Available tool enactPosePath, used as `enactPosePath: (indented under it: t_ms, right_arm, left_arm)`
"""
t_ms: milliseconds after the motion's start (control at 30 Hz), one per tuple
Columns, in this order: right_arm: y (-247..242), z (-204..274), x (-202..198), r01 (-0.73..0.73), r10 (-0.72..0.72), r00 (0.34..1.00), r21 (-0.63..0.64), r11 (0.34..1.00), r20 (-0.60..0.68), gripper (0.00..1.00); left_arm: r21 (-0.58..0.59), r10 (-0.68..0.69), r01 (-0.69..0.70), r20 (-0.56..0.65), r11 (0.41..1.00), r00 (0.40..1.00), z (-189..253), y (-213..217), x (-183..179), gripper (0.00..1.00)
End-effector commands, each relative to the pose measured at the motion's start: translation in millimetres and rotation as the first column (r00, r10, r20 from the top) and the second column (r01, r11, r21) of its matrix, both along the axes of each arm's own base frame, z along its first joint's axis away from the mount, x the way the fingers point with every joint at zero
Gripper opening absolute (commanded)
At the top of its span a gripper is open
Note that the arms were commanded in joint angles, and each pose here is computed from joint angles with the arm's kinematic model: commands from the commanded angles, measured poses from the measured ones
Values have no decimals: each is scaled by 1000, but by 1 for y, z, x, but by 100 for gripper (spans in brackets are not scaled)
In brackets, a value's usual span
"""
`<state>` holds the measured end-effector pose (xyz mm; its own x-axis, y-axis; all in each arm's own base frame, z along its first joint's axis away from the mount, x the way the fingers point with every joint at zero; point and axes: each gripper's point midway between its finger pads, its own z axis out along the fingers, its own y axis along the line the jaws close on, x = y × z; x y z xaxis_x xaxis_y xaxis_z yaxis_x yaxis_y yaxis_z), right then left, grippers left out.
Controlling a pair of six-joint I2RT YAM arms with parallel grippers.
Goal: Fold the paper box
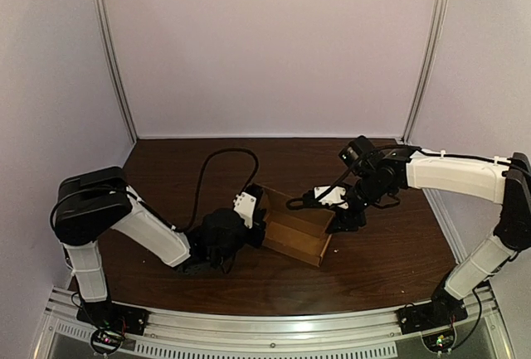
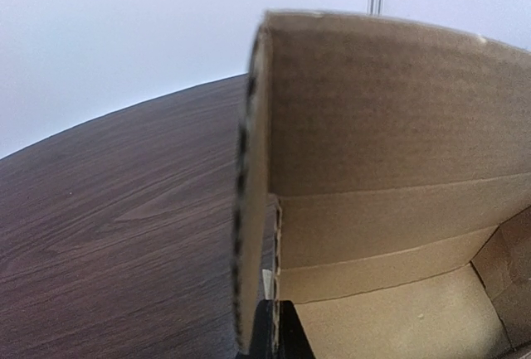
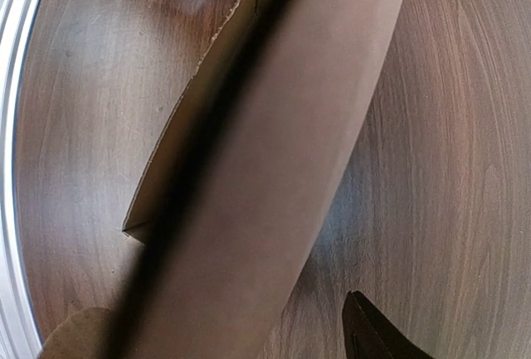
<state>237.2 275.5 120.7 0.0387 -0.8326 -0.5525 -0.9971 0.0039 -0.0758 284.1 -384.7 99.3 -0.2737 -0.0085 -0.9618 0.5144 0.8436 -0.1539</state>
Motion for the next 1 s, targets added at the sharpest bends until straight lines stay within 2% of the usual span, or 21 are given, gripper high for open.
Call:
enactPosePath:
  t_ms: [0,267,733,967]
  right_arm:
    - [2,1,-7,-5,5,1000,5,1000,0,58]
    - [10,-6,-21,-44,44,999,-28,999,8,59]
    - [9,-17,-29,-87,96,991,-91,992,92,59]
    - [14,-22,-34,-115,133,980,-127,985,149,59]
  left_arm:
    - [19,7,-7,6,1000,1000,-17,5,-8,0]
    - [-12,3,-3,29,1000,1000,-13,-7,-22,1]
    - [41,11,-14,57,999,998,-31,32,-37,1]
    - [30,-10,7,78,1000,997,-32,29,-38,3]
